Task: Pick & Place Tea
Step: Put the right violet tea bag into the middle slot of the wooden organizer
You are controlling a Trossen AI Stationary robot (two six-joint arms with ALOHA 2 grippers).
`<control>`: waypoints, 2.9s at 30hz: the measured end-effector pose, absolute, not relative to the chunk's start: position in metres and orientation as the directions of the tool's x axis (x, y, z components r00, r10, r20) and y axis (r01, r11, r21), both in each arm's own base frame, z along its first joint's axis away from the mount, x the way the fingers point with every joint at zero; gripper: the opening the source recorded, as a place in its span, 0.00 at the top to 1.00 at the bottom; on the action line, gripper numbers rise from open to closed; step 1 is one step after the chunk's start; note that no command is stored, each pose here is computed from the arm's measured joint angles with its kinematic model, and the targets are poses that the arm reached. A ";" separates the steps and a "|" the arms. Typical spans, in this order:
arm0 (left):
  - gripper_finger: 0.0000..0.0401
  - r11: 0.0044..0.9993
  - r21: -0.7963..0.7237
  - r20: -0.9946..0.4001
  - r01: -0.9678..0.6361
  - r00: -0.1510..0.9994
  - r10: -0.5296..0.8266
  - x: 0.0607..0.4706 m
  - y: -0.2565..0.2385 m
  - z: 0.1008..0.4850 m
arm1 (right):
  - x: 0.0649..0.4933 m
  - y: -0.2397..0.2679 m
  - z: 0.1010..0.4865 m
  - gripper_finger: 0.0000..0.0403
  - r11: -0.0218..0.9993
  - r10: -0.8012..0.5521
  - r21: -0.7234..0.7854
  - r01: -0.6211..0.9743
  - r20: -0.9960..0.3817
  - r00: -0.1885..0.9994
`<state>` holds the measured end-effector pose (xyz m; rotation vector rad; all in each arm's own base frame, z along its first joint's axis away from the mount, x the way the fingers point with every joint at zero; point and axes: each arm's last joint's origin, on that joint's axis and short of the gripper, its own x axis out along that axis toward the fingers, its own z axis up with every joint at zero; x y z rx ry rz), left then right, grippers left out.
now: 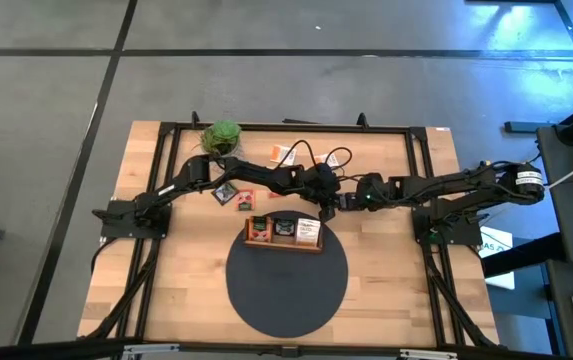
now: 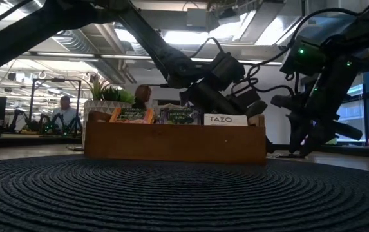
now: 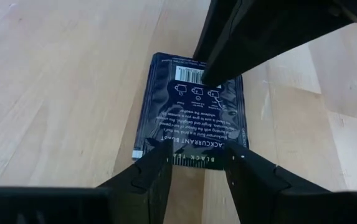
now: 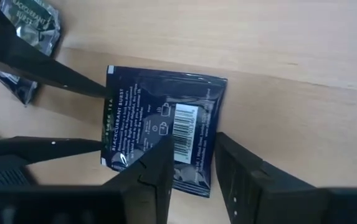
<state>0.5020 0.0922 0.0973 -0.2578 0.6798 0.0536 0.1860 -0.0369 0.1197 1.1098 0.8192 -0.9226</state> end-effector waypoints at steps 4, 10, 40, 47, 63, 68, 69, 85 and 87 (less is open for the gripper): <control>0.65 0.966 -0.220 -0.629 -0.133 0.777 -0.036 0.502 0.092 0.097 | 0.185 -0.037 0.119 0.77 0.177 -0.190 0.362 0.915 -0.900 0.393; 0.65 0.966 -0.221 -0.629 -0.133 0.776 -0.037 0.502 0.092 0.097 | 0.185 -0.036 0.119 0.92 0.188 -0.186 0.352 0.917 -0.904 0.385; 0.65 0.884 0.373 -0.390 0.282 0.912 -0.126 0.433 0.082 0.318 | 0.164 -0.020 0.204 0.99 0.340 0.138 0.832 0.438 -0.505 0.852; 0.65 0.938 0.254 -0.261 0.235 0.951 -0.168 0.405 0.051 0.374 | 0.170 -0.018 0.238 0.98 0.315 0.238 0.944 0.101 -0.182 0.954; 0.65 0.942 0.124 -0.289 0.310 0.920 -0.265 0.387 0.004 0.390 | 0.189 0.008 0.262 0.98 0.226 0.320 0.954 -0.197 0.119 0.940; 0.65 0.951 0.164 -0.316 0.264 0.927 -0.203 0.387 -0.006 0.388 | 0.195 0.019 0.262 0.98 0.200 0.342 0.951 -0.237 0.159 0.926; 0.65 0.947 0.179 -0.314 0.268 0.927 -0.204 0.387 -0.008 0.389 | 0.196 0.021 0.261 0.98 0.196 0.341 0.952 -0.236 0.159 0.926; 0.65 0.882 0.285 -0.312 0.375 0.907 -0.284 0.386 -0.042 0.388 | 0.216 0.028 0.277 0.98 0.233 0.379 0.935 -0.269 0.167 0.910; 0.65 0.881 0.285 -0.313 0.377 0.906 -0.287 0.386 -0.043 0.388 | 0.217 0.028 0.277 0.98 0.234 0.380 0.935 -0.267 0.165 0.910</control>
